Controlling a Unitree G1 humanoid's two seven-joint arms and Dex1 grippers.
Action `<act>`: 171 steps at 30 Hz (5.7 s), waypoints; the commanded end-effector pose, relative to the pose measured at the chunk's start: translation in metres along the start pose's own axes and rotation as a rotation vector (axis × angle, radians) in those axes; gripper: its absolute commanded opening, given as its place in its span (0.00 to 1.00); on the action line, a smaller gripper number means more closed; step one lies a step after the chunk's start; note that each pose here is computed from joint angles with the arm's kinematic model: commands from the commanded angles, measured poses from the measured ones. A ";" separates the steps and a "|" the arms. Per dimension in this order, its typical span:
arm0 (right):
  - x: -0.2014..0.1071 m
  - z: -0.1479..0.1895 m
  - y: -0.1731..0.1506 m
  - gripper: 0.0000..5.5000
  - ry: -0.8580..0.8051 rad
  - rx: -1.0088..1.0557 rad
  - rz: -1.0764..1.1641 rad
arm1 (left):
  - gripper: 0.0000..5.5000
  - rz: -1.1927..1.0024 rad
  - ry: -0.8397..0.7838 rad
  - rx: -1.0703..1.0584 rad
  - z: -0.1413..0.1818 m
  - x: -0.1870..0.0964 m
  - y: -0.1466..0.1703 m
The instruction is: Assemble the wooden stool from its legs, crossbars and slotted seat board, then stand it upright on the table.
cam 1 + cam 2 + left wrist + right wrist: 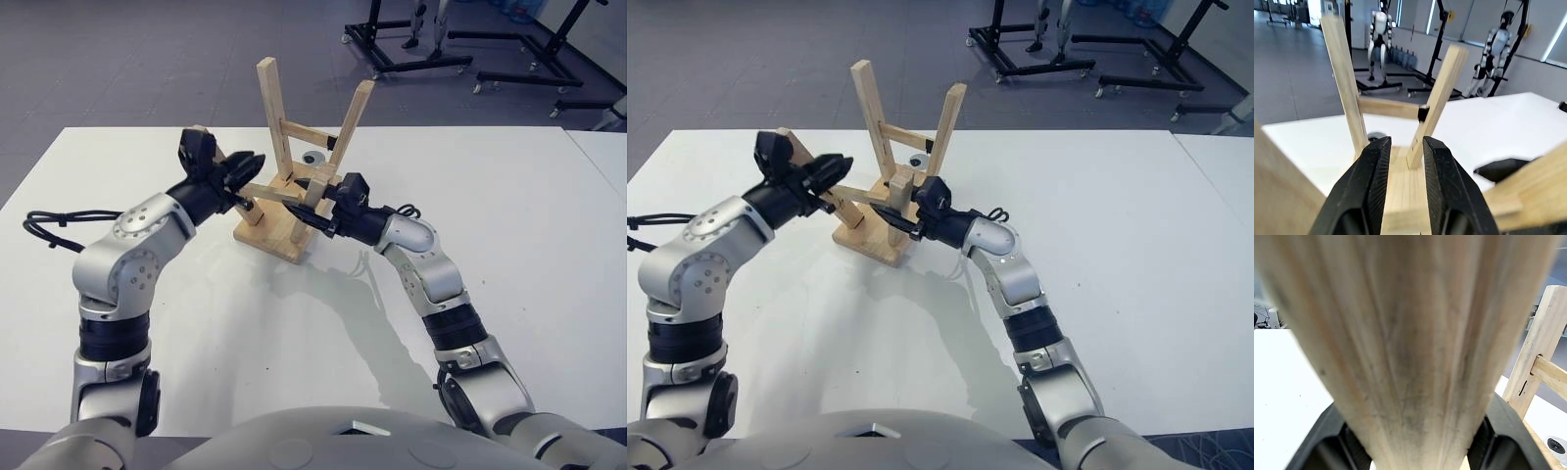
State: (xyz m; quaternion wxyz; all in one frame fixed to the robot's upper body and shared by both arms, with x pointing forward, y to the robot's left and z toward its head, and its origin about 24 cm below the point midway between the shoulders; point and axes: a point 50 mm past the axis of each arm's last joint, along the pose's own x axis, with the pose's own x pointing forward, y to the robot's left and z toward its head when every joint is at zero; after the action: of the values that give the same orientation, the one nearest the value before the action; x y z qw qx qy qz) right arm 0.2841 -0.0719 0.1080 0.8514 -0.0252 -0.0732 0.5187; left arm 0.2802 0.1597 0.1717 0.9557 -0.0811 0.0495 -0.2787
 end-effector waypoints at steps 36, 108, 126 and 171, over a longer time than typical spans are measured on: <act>-0.013 -0.020 0.011 0.38 -0.020 -0.014 -0.072 | 0.21 0.033 0.027 0.006 -0.016 -0.017 -0.016; 0.001 -0.022 0.026 0.38 0.100 0.017 -0.016 | 0.21 0.047 0.146 0.108 -0.053 -0.010 -0.030; 0.003 -0.022 0.024 0.38 0.160 0.030 0.014 | 0.21 0.042 -0.271 0.174 0.083 0.007 -0.030; -0.005 -0.016 0.032 0.38 0.400 0.100 0.048 | 0.21 0.104 -0.254 0.189 0.081 -0.004 -0.017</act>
State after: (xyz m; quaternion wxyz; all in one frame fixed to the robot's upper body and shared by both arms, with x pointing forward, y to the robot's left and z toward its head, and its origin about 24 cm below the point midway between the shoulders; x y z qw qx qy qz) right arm 0.2622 -0.0536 0.1214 0.8456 -0.0829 0.0229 0.5268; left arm 0.2806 0.1613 0.2460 0.9712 -0.0090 -0.1003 -0.2160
